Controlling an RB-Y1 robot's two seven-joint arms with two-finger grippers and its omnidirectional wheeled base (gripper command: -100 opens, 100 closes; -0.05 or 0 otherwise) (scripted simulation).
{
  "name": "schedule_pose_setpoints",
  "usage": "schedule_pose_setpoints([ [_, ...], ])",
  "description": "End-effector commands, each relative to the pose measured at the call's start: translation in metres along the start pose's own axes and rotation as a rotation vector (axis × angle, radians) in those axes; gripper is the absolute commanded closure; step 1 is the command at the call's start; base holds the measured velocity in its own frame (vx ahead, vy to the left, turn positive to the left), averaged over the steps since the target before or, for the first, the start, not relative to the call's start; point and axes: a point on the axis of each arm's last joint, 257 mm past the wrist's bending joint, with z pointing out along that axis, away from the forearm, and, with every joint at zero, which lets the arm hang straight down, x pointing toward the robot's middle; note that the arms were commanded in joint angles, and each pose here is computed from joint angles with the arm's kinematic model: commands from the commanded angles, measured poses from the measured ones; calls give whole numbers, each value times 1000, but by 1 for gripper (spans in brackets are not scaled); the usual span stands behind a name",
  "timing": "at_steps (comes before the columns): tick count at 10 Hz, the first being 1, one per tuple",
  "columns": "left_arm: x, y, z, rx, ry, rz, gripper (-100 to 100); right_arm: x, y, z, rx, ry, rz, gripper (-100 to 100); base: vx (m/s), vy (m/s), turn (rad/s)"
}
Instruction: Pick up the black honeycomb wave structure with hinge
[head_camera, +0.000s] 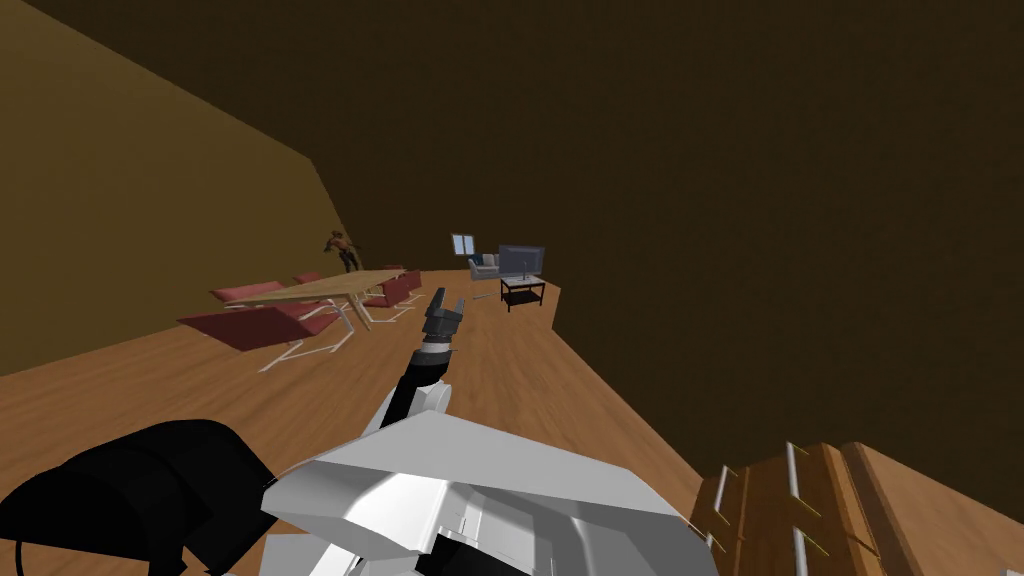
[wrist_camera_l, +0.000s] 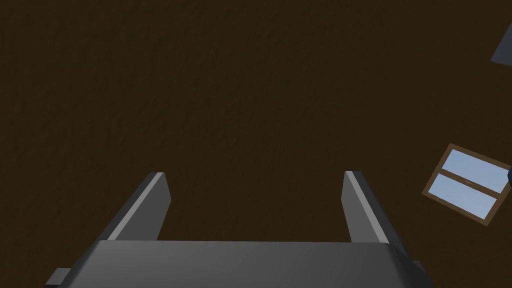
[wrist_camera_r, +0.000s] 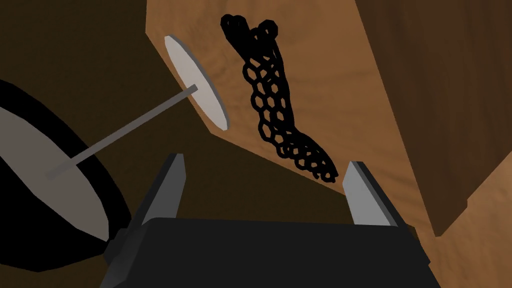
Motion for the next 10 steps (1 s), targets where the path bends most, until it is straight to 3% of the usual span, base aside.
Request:
schedule_pose_setpoints([
  [1, 0, 0, 0, 0, 0, 0, 0, 16, -1, -3, 3, 30, -22, -100, -28, -21, 284],
  [3, 0, 0, 0, 0, 0, 0, 0, 57, -7, -16, 6, 112, -102, -100, -35, -30, 388],
  [10, 0, 0, 0, 0, 0, 0, 0, 125, 2, -43, -29, 250, -205, -100, -28, -26, 260],
])
